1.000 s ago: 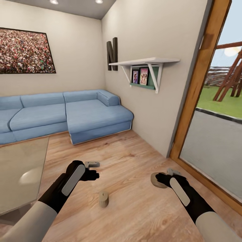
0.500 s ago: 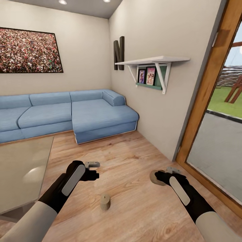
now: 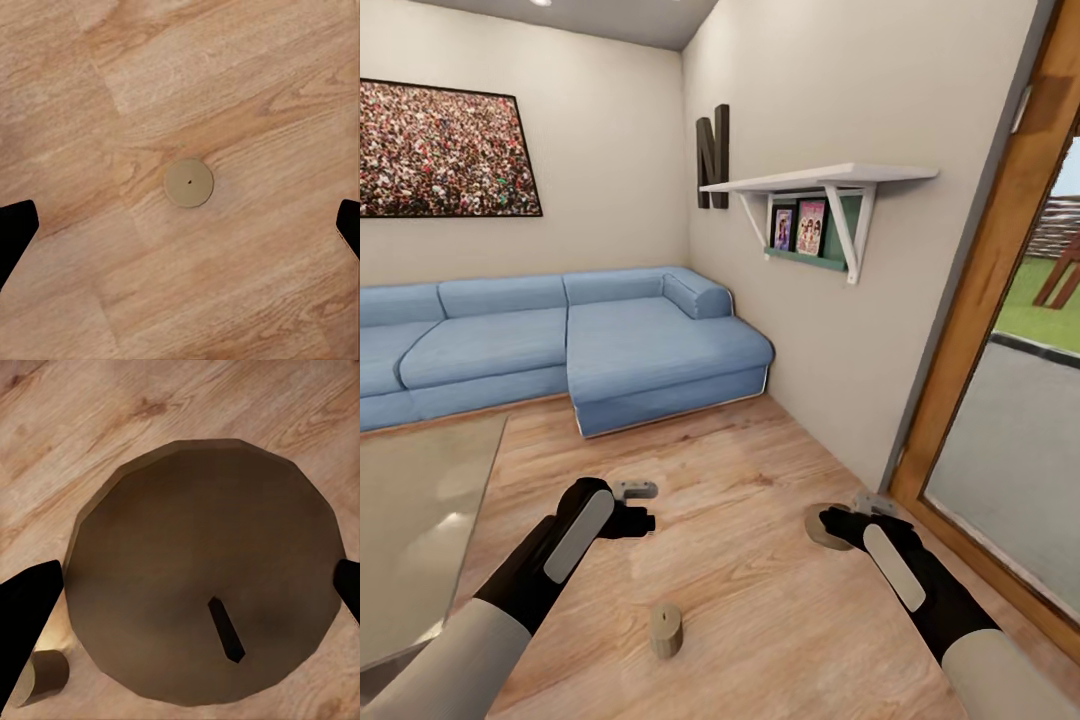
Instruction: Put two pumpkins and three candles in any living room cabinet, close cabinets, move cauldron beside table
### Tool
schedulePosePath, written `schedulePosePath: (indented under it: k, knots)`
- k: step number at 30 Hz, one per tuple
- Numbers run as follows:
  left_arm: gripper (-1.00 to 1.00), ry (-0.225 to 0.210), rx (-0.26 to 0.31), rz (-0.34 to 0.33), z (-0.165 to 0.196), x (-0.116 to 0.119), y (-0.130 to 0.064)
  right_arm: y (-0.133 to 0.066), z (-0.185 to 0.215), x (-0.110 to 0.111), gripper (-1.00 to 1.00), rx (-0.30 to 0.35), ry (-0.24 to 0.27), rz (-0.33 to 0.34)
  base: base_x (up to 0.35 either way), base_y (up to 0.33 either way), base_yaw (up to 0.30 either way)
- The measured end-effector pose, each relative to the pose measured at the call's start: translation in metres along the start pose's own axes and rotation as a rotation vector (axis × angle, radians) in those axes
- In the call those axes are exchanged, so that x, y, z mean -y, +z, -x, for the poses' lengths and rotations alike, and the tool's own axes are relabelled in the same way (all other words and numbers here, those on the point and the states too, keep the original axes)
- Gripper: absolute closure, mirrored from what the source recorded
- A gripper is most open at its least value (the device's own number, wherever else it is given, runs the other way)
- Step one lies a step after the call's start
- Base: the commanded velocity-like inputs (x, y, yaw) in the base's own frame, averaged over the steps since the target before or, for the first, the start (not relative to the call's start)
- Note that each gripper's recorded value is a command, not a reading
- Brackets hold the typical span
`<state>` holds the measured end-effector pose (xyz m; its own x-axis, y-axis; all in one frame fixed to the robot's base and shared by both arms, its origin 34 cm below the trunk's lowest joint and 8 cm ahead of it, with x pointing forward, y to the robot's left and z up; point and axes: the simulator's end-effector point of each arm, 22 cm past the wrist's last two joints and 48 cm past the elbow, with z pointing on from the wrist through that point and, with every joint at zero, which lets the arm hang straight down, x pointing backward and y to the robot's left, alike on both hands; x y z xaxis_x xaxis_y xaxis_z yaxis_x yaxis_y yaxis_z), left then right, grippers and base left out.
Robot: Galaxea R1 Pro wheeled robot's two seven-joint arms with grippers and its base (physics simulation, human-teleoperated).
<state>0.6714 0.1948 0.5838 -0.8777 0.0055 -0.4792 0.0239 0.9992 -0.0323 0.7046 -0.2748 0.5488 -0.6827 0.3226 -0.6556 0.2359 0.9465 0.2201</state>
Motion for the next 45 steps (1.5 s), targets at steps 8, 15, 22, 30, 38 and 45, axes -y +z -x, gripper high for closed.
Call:
schedulePosePath:
  k: [8,15,22,30,38,45]
  knots:
    - [-1.0,-0.008,-0.039,0.014,-0.01,-0.007,0.01,0.0,0.0,-0.001,1.0,-0.001,0.001,0.001,0.271,-0.142,0.0]
    - [-1.0,-0.015,-0.061,0.021,-0.011,-0.009,0.015,-0.002,0.005,-0.005,1.0,0.011,0.0,0.011,0.056,-0.04,0.0]
    - [-1.0,-0.015,-0.064,0.014,-0.017,-0.005,0.022,-0.007,0.014,-0.016,1.0,0.052,-0.005,0.042,0.007,-0.005,0.0]
    - [-1.0,-0.026,-0.104,0.035,-0.035,-0.014,0.044,-0.008,0.018,-0.024,1.0,0.096,-0.009,0.075,0.0,0.0,0.0]
    - [-1.0,-0.08,-0.165,0.095,-0.056,-0.041,0.077,-0.029,0.031,-0.05,1.0,0.147,-0.046,0.15,0.0,0.0,0.0]
    - [-1.0,-0.106,-0.167,0.09,-0.068,-0.044,0.095,-0.024,0.021,-0.047,1.0,0.154,-0.05,0.157,0.0,0.0,0.0]
